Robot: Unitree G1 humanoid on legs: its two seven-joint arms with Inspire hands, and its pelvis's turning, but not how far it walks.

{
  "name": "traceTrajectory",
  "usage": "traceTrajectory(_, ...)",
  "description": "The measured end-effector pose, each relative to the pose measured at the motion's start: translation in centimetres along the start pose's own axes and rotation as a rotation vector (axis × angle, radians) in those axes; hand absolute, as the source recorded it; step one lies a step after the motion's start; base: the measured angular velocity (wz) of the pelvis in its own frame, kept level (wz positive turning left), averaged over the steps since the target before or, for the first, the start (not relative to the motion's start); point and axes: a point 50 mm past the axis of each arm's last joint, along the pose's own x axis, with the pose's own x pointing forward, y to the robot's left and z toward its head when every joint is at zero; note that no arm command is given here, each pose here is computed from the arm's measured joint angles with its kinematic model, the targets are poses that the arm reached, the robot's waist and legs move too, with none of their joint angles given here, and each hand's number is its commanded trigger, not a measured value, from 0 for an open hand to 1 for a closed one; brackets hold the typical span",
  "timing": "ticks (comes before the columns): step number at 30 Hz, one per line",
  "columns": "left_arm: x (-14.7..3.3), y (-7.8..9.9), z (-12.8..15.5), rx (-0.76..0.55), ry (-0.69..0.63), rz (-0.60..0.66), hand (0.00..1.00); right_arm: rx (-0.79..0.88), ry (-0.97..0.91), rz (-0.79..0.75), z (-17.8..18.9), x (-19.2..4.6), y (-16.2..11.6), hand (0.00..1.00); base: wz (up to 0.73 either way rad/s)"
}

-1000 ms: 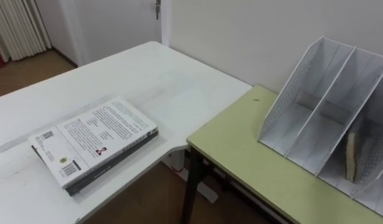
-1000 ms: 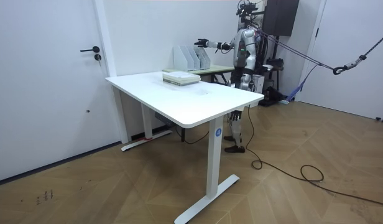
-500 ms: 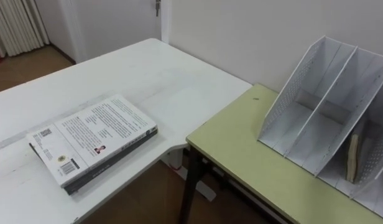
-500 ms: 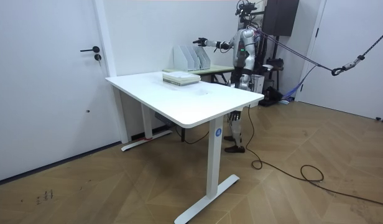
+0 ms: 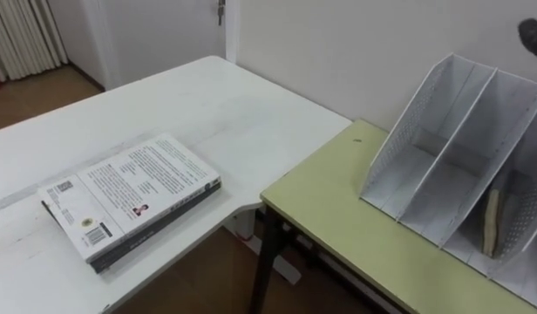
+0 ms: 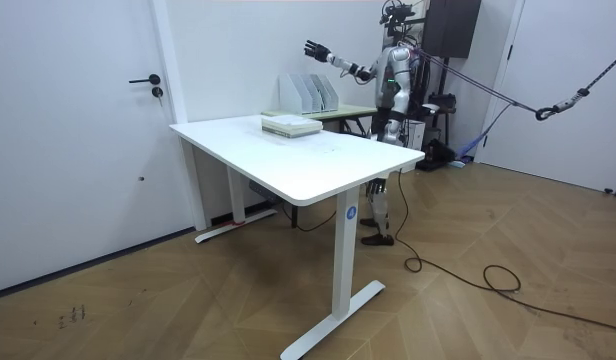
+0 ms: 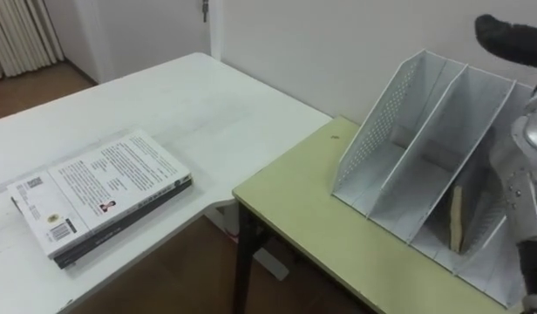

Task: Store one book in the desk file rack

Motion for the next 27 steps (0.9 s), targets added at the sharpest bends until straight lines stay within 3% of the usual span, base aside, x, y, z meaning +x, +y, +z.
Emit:
traceTrajectory(4, 0.1, -0.3, 0.2, 0.027, -0.003, -0.005, 0.0, 0.04, 0.024, 0.348, -0.6, -2.5, 2.9, 0.0, -0.01)
traceTrajectory(8, 0.1, -0.3, 0.5, 0.041, -0.004, -0.009, 0.0, 0.091, 0.115, 0.603, -1.9, -3.9, 4.8, 0.0, -0.05)
traceTrajectory(13, 0.2, -0.1, 1.2, 0.075, 0.006, -0.008, 0.0, 0.049, 0.272, 0.985, -5.4, -8.1, 7.3, 0.0, -0.03)
traceTrajectory(21, 0.4, -0.8, 3.5, 0.126, -0.02, -0.035, 0.0, -0.157, 0.655, 1.359, -13.2, -16.0, 6.5, 0.0, 0.03)
traceTrajectory(27, 0.4, -0.6, 3.3, 0.091, -0.014, -0.038, 0.0, -0.232, 0.902, 1.45, -17.1, -20.7, 3.8, 0.0, 0.0)
